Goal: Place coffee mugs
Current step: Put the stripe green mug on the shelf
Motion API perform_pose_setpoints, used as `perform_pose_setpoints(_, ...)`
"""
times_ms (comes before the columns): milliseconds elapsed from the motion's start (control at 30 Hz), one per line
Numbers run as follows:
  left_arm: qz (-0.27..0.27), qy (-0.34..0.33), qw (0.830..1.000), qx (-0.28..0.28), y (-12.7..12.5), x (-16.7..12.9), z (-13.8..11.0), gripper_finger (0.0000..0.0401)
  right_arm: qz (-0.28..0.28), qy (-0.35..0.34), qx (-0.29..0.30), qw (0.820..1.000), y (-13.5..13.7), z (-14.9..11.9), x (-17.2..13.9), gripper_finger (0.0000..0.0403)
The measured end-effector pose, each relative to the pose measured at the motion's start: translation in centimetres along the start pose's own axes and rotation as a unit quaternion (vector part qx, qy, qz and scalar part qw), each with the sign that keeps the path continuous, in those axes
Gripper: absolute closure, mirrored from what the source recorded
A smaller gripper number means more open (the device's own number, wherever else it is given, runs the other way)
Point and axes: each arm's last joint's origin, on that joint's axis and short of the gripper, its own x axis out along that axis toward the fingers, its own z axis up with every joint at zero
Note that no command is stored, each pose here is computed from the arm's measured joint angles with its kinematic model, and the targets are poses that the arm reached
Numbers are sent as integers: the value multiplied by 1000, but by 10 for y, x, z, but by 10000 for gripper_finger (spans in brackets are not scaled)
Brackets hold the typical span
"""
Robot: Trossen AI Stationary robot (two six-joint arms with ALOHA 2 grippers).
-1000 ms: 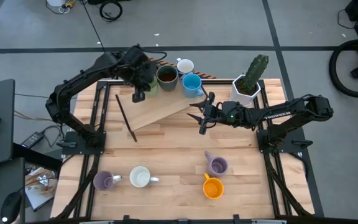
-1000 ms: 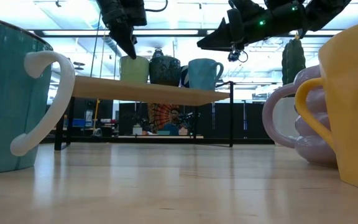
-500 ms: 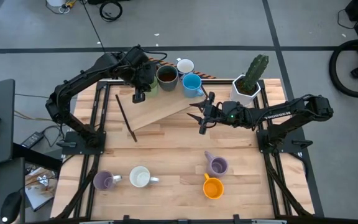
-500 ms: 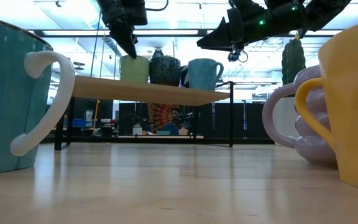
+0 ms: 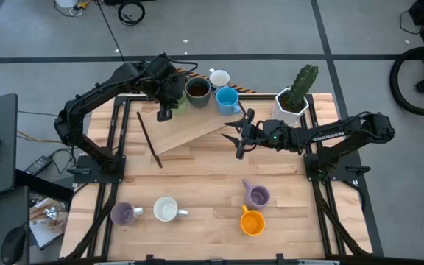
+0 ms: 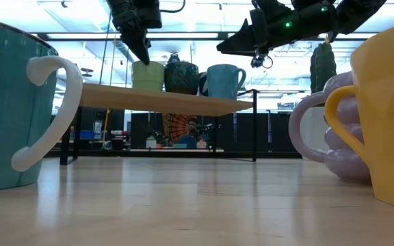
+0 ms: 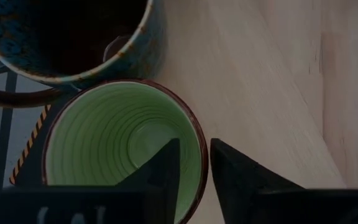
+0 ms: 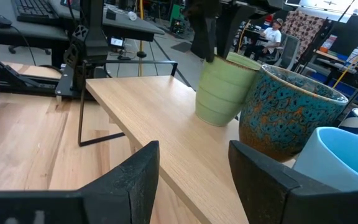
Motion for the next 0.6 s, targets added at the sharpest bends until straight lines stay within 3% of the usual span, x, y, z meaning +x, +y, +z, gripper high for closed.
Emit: perform_pose_setpoints(600,14,-24,999,-36,1,-5,3,208,0,0,2,1000,0,0,0,204)
